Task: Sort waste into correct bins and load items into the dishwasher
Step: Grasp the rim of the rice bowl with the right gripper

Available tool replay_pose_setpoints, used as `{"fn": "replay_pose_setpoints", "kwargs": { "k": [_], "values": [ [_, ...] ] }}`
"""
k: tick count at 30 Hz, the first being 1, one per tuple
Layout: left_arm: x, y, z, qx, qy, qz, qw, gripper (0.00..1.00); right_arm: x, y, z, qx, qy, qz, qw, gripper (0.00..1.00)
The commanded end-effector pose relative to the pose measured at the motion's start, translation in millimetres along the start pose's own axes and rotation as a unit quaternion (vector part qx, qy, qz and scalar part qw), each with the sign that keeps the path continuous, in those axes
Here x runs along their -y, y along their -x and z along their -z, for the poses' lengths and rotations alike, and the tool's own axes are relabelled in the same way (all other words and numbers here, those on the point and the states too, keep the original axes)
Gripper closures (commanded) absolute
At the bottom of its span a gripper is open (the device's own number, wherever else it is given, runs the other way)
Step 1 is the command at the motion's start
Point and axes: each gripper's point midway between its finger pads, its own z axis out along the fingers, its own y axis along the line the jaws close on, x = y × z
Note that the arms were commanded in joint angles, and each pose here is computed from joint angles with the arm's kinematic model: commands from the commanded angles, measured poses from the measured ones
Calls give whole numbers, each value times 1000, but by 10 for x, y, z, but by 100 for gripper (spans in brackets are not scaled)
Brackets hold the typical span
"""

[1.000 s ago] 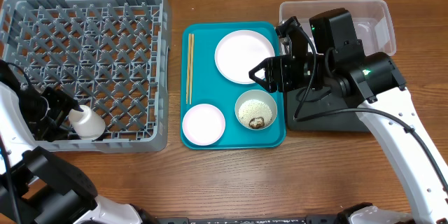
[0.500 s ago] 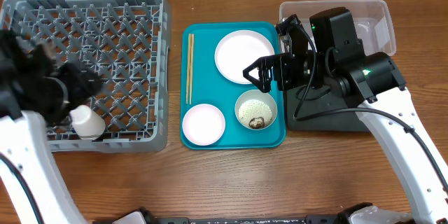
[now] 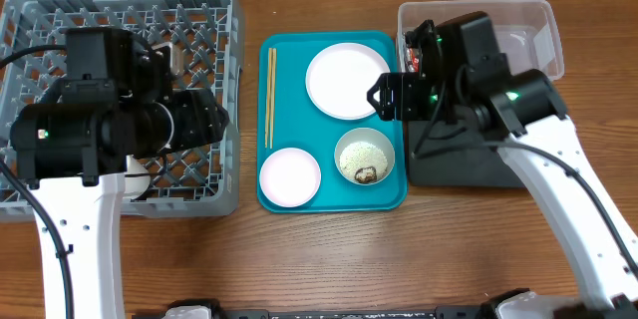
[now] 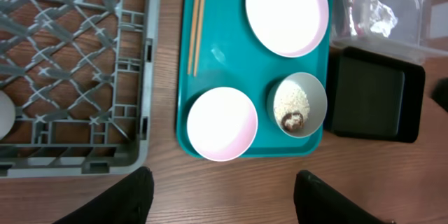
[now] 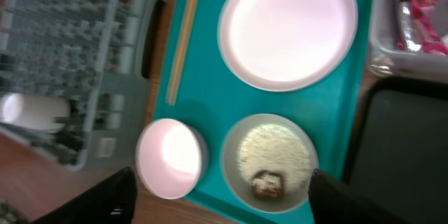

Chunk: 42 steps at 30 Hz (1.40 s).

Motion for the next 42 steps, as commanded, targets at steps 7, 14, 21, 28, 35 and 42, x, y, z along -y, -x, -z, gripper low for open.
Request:
{"fn": "replay_pose_setpoints", "kwargs": {
  "k": [7,14,21,28,35,42],
  "values": [
    [168,-172,94,14,47,-86,995,36,395,-424,-734,-129,-86,-38,987,39],
    [-38,-278,287,56,148,-15,987,39,183,-656,-974,-175,-66,-18,982,43],
    [31,-412,425,70,137,-23,988,48,-14,-676,-1069,-146,-95,0,985,41],
    [-10,-499,576,96,163,-42,981,30,-136,-660,-1116,-130,-94,19,987,36],
    [9,-490,519,86,165,-44,982,0,-74,-588,-1126,-109,-116,0,987,36],
    [21,-459,414,71,175,-45,981,0,-67,-574,-1127,-102,-121,-27,987,37]
  ]
}}
